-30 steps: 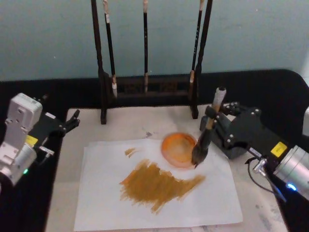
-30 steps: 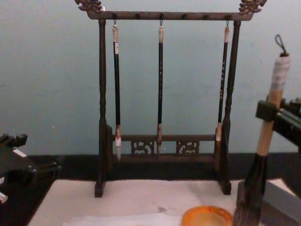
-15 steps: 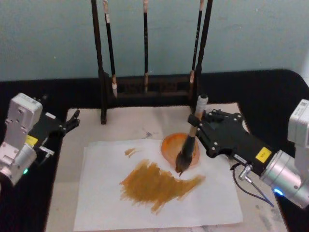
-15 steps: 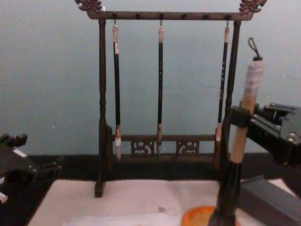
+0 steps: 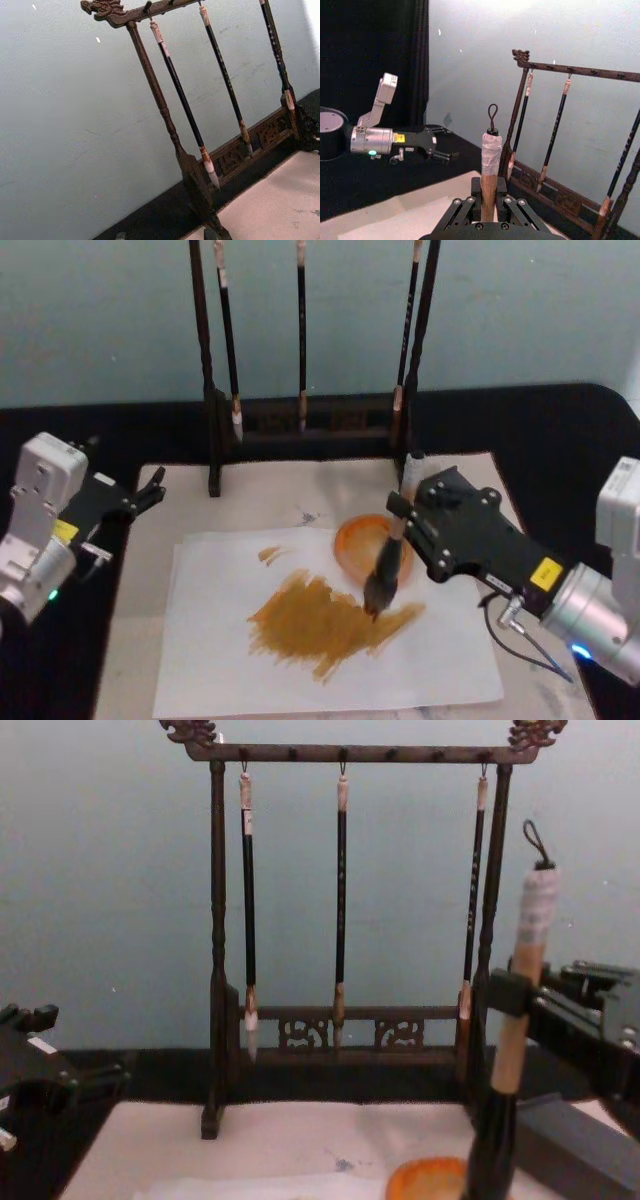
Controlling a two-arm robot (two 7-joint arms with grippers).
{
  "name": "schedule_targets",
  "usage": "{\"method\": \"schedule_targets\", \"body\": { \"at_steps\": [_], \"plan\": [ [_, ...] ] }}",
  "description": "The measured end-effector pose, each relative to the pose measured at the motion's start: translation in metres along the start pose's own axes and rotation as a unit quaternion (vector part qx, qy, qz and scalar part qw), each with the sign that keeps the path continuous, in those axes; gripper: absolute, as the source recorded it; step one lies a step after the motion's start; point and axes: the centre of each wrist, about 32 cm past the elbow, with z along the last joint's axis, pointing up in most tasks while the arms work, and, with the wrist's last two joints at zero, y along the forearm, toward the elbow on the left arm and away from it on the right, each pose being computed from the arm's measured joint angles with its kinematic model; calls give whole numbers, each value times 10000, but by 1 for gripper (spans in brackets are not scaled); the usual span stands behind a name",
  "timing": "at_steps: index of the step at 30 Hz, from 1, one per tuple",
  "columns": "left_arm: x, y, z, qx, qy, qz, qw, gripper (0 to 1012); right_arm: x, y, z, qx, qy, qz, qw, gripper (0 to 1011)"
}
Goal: Pick up the brush from the inkstone, write on the paper, then place the brush back to its original position.
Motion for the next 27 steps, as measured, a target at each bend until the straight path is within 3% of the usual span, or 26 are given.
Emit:
{"method": "schedule_targets", "body": {
  "at_steps": [14, 27],
  "plan": [
    [0, 0, 0, 0, 0, 0, 10000, 1010, -137, -267, 66, -219, 46, -102, 9997, 168],
    [0, 0, 0, 0, 0, 0, 10000, 1010, -191, -359, 51, -365, 40, -256, 9990, 168]
  ]
}}
